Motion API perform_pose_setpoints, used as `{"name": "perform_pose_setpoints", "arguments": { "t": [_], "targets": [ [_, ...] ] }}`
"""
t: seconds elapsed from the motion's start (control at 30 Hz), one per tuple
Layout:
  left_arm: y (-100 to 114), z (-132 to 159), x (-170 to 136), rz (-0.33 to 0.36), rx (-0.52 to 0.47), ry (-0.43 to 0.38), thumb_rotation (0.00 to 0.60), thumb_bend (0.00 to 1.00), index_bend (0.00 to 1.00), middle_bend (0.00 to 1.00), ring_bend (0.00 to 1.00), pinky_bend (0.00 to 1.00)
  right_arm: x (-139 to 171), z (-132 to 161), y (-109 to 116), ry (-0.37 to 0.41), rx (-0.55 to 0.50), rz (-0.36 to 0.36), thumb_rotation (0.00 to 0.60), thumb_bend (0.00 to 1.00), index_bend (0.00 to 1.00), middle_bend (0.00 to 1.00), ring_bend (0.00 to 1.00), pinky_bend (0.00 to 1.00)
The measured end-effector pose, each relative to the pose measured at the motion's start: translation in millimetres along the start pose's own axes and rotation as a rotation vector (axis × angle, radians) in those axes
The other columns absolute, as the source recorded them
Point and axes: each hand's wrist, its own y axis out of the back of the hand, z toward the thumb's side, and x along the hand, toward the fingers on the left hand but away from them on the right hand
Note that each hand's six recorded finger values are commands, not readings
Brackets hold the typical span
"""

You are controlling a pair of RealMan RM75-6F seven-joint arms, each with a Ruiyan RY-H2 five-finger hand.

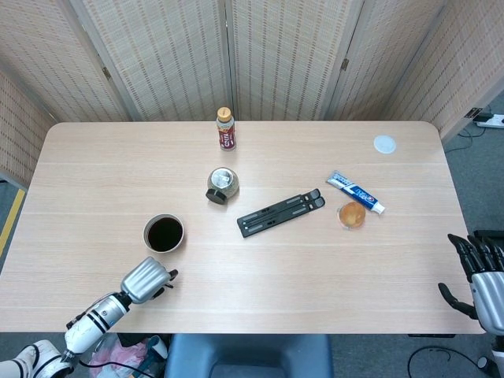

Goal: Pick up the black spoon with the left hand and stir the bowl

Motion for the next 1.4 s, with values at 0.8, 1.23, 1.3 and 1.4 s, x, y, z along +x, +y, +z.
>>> {"name": "perform_pose_setpoints", "arguments": {
  "t": [0.8,1.23,1.3,1.4],
  "targets": [
    [-8,4,12,-0.089,0.014,0.046,0.600,0.34,0.53,0.96,0.83,0.94,2,-7,-1,-0.018,-0.001,0.008,0.600,0.21,0.02,0.16,0.11,0.08],
    [-10,1,13,-0.112,0.047,0.078,0.600,0.34,0.54,0.96,0.83,0.94,2,-11,-2,-0.025,-0.001,0.014,0.600,0.21,0.02,0.16,0.11,0.08],
    [-9,1,12,-0.116,0.058,0.081,0.600,0.34,0.54,0.96,0.83,0.94,3,-11,-2,-0.025,-0.001,0.014,0.600,0.21,0.02,0.16,0.11,0.08],
    [-9,2,12,-0.121,0.078,0.087,0.600,0.34,0.55,0.96,0.83,0.94,3,-11,-2,-0.025,-0.001,0.013,0.600,0.21,0.02,0.16,0.11,0.08]
  ]
}}
